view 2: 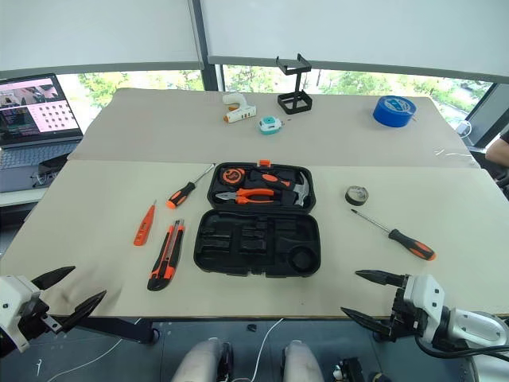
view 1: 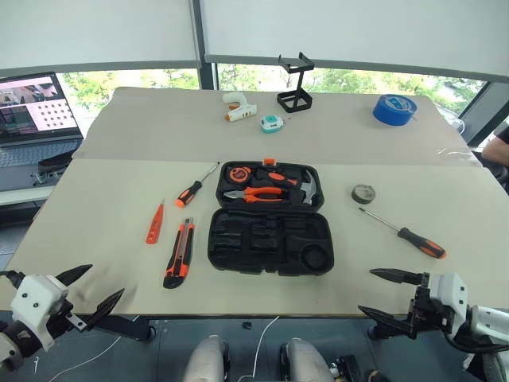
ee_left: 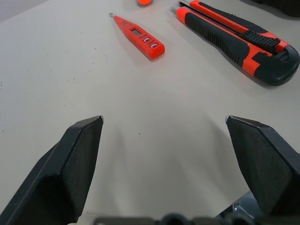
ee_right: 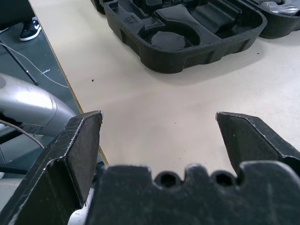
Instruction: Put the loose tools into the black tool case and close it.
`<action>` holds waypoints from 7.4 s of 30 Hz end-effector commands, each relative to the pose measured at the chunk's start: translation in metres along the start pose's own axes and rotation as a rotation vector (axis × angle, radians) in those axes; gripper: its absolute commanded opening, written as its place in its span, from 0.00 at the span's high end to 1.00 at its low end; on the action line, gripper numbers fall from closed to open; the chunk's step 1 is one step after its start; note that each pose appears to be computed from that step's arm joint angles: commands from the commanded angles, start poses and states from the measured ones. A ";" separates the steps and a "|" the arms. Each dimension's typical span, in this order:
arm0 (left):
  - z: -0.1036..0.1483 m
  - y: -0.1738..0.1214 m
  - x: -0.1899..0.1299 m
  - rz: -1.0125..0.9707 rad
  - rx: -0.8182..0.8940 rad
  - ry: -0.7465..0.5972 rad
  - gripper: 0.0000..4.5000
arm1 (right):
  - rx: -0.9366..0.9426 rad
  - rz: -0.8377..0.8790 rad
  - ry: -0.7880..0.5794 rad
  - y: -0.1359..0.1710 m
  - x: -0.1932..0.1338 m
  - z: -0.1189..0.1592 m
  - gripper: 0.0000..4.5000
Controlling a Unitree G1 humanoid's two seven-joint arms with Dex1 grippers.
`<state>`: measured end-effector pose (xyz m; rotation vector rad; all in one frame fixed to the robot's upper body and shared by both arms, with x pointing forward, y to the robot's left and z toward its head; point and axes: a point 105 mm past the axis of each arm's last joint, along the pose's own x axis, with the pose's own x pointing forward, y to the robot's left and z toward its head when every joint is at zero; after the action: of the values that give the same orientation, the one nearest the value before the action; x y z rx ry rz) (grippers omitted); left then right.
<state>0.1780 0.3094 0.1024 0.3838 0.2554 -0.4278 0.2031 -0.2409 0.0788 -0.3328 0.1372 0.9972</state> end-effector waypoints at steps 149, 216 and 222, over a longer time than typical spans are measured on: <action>0.123 -0.049 0.102 -0.799 0.112 -0.477 0.01 | 0.102 -0.703 0.064 -0.024 -0.135 -0.012 0.00; 0.092 -0.065 0.074 -0.494 -0.058 -0.470 0.00 | -0.345 0.415 0.468 -0.065 0.157 0.086 0.78; 0.089 -0.068 0.076 -0.488 -0.070 -0.471 0.00 | -0.318 0.375 0.472 -0.071 0.169 0.088 0.78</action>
<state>0.2300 0.1906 0.1325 0.1197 -0.0727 -0.9671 0.3448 -0.1142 0.1262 -0.8485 0.5017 1.3295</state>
